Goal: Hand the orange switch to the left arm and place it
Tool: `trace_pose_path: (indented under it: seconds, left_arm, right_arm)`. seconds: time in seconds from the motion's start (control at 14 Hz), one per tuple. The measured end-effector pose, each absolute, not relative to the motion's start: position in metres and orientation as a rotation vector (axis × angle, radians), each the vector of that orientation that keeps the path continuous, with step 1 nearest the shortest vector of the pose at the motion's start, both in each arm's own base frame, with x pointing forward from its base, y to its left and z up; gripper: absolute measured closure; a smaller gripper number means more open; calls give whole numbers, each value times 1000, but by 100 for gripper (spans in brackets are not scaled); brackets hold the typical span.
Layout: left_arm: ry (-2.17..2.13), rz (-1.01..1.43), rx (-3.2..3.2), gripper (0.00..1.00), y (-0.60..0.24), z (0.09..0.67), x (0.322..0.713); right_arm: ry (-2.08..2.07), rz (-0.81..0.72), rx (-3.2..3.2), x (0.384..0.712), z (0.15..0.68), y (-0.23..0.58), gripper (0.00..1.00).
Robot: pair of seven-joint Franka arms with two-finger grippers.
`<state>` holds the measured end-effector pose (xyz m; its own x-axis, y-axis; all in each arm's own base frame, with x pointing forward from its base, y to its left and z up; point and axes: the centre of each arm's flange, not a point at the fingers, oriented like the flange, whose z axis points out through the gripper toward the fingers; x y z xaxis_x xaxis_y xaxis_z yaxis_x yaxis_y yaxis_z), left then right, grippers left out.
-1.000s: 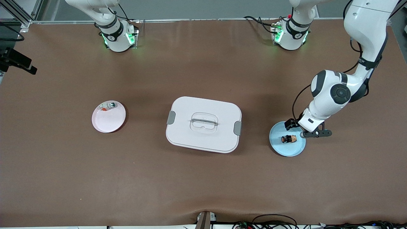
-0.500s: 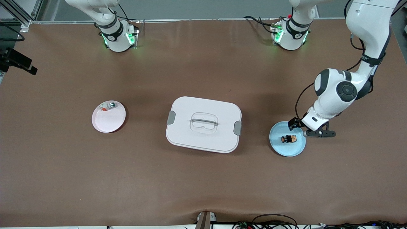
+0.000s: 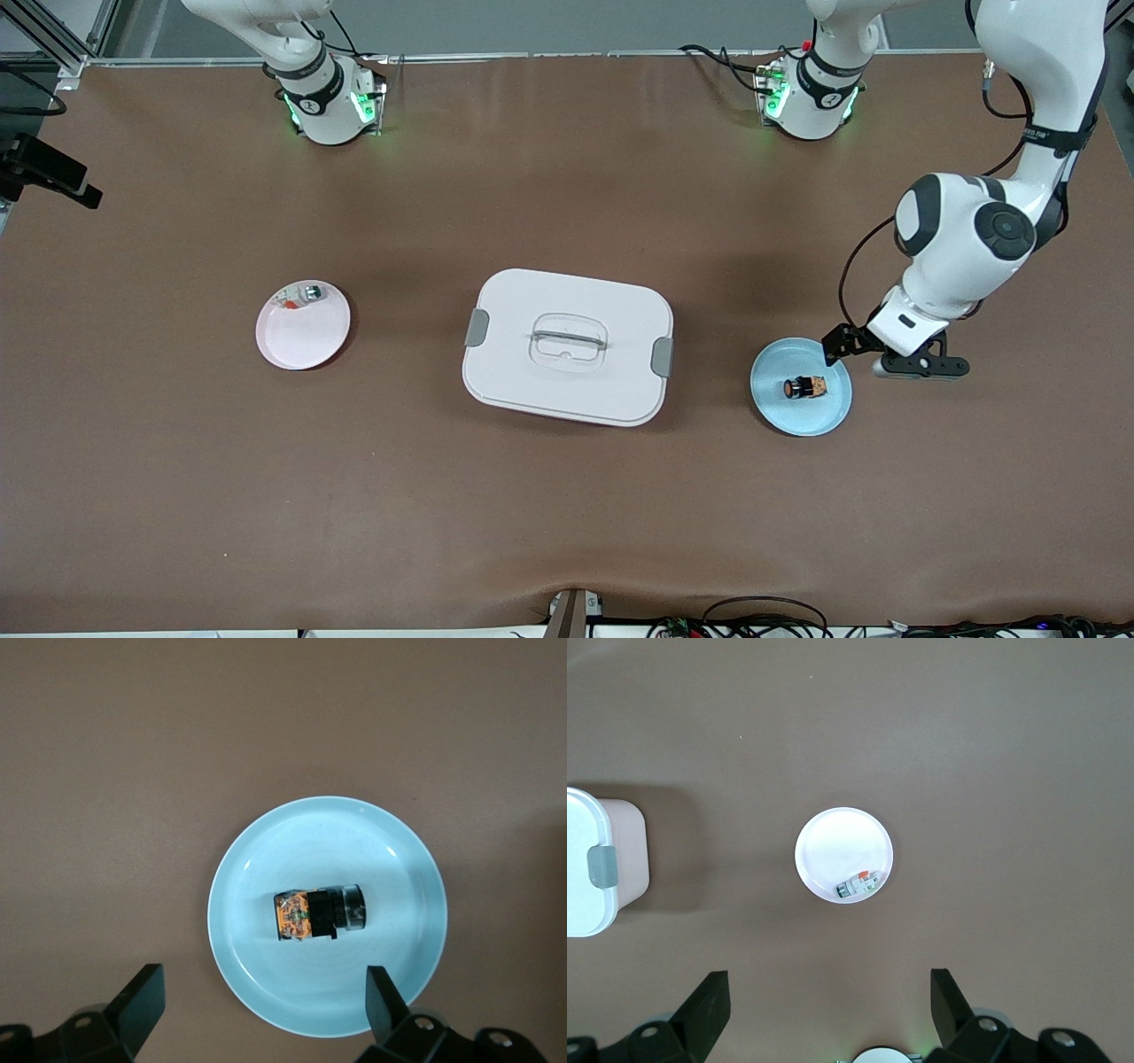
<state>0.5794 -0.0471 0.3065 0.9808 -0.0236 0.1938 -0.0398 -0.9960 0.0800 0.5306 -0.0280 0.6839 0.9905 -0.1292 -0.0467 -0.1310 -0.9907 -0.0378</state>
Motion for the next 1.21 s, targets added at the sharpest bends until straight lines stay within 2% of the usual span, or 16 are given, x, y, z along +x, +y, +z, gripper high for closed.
trace_pose_path:
  seconds: [0.5,0.86,1.21]
  left_arm:
    - [-35,198,3068,0,-45,367,578]
    - [-29,116,3091,0,-40,442,586]
    - [14,150,3101,0,-23,489,587]
  right_arm:
    - [203,37,-3094,533,685,-28,0]
    - [203,36,-3094,534,685,-28,0]
    - [205,38,-3094,534,684,-29,0]
